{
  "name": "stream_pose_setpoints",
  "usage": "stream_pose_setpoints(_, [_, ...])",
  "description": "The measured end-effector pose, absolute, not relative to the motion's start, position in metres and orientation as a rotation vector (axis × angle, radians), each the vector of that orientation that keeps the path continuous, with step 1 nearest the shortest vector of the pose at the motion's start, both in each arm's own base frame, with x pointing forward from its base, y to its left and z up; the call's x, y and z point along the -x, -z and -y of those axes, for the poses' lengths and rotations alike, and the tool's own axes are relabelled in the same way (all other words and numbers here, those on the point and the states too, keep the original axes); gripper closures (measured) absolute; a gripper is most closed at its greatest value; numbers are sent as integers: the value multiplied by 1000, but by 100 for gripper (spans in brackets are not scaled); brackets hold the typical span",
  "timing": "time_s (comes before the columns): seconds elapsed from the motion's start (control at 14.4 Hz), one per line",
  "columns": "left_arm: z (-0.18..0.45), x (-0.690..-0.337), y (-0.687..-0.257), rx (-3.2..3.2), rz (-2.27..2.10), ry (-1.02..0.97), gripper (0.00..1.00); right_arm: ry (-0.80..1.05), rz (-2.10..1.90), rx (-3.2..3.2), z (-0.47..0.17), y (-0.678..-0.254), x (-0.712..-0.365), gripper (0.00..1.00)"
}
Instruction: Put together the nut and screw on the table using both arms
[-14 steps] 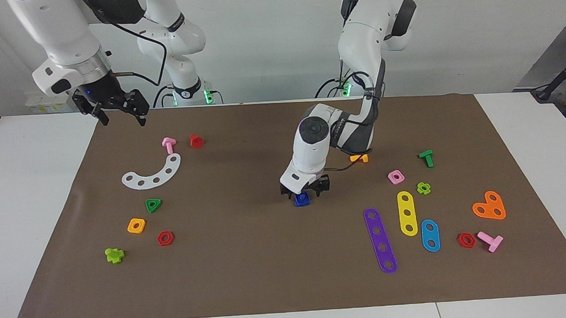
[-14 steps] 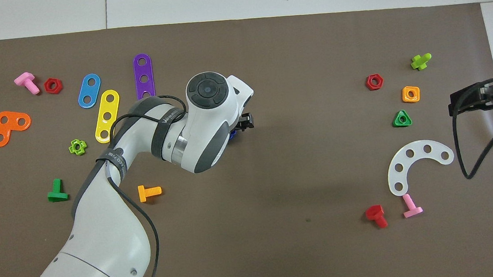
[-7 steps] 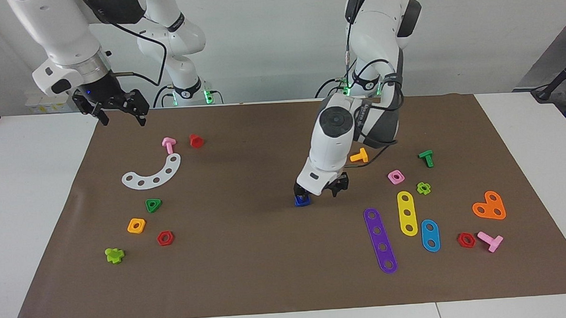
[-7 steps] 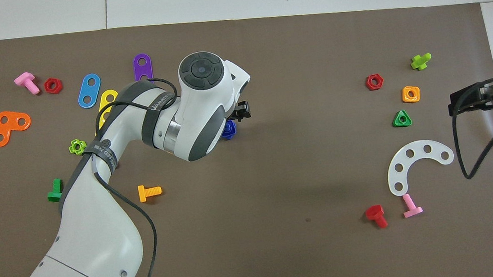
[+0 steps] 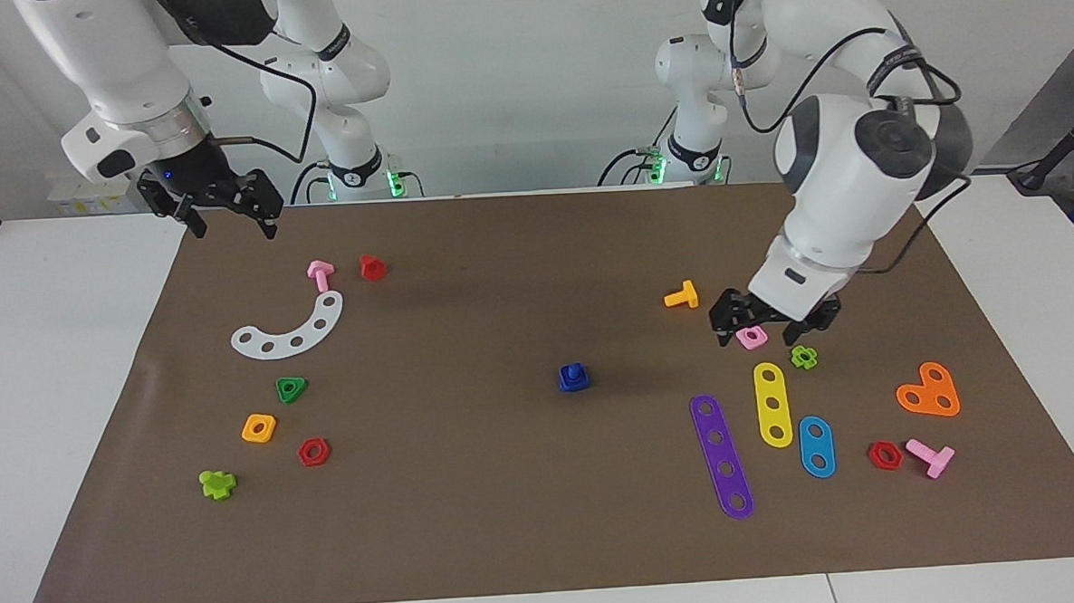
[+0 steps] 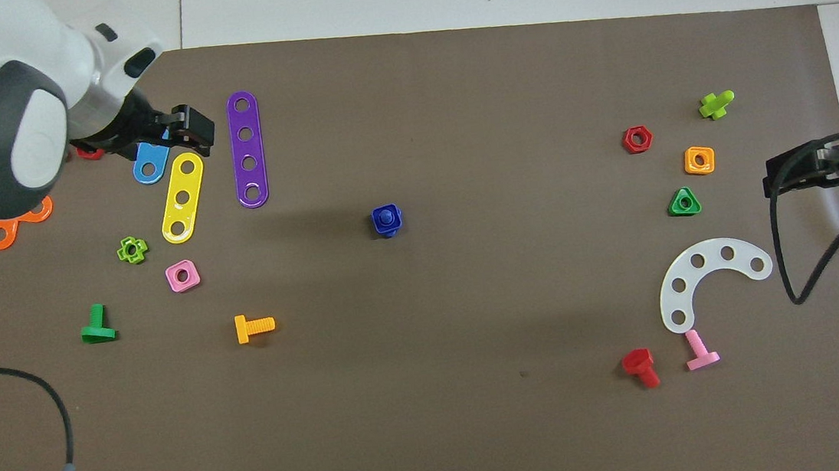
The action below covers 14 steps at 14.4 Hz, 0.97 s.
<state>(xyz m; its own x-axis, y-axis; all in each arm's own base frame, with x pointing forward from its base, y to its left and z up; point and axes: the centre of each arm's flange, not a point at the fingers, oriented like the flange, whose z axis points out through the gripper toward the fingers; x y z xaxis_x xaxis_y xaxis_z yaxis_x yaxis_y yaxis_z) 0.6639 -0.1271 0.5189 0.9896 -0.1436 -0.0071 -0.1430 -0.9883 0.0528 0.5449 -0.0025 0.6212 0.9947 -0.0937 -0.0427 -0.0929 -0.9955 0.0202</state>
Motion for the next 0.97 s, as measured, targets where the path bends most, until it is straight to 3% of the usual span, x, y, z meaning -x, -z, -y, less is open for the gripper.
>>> stream_pose_setpoints(0.35, [19,-641,-499,-3086,260,128,0,48,146,-3120,2,-622,-546,0])
stream_pose_setpoints(0.97, [41,-573,-592,-3129,158,28,0,49,146,-3120,2,-621,-546,0])
